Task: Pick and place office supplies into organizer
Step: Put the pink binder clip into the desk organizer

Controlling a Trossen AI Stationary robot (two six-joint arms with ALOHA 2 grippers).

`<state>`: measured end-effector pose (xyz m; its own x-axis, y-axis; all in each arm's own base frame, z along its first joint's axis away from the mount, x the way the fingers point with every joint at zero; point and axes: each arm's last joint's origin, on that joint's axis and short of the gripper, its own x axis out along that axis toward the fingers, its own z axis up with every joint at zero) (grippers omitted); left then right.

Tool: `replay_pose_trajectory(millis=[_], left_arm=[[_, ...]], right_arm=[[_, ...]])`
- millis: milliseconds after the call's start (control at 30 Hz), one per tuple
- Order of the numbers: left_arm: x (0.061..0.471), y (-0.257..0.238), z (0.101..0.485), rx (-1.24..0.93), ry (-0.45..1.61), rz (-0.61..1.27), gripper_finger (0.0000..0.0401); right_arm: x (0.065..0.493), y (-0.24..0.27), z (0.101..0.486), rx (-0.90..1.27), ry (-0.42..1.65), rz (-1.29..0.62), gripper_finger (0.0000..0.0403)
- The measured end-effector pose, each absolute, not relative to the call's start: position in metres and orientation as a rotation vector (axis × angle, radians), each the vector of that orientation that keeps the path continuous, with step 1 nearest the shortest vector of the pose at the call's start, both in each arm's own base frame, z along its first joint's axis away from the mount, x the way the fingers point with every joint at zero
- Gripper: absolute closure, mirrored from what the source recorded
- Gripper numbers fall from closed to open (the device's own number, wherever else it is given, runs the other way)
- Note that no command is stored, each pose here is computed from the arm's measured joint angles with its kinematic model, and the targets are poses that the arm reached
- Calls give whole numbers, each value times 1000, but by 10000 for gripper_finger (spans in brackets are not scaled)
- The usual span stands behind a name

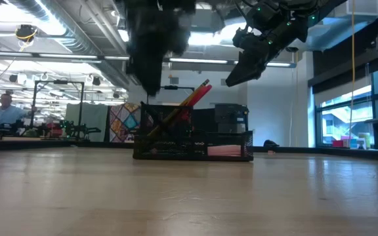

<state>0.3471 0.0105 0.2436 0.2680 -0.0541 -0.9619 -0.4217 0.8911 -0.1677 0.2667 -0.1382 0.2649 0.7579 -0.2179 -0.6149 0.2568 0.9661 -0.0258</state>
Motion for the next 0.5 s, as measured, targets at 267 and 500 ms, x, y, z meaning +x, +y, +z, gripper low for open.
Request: replay_pose_trajectory(millis=[267, 500], left_arm=[[311, 16, 317, -325, 1036, 427, 301], [285, 35, 349, -206, 797, 818, 289]], right_arm=[[267, -138, 265, 61, 662, -259, 257], [267, -138, 265, 60, 658, -260, 257]])
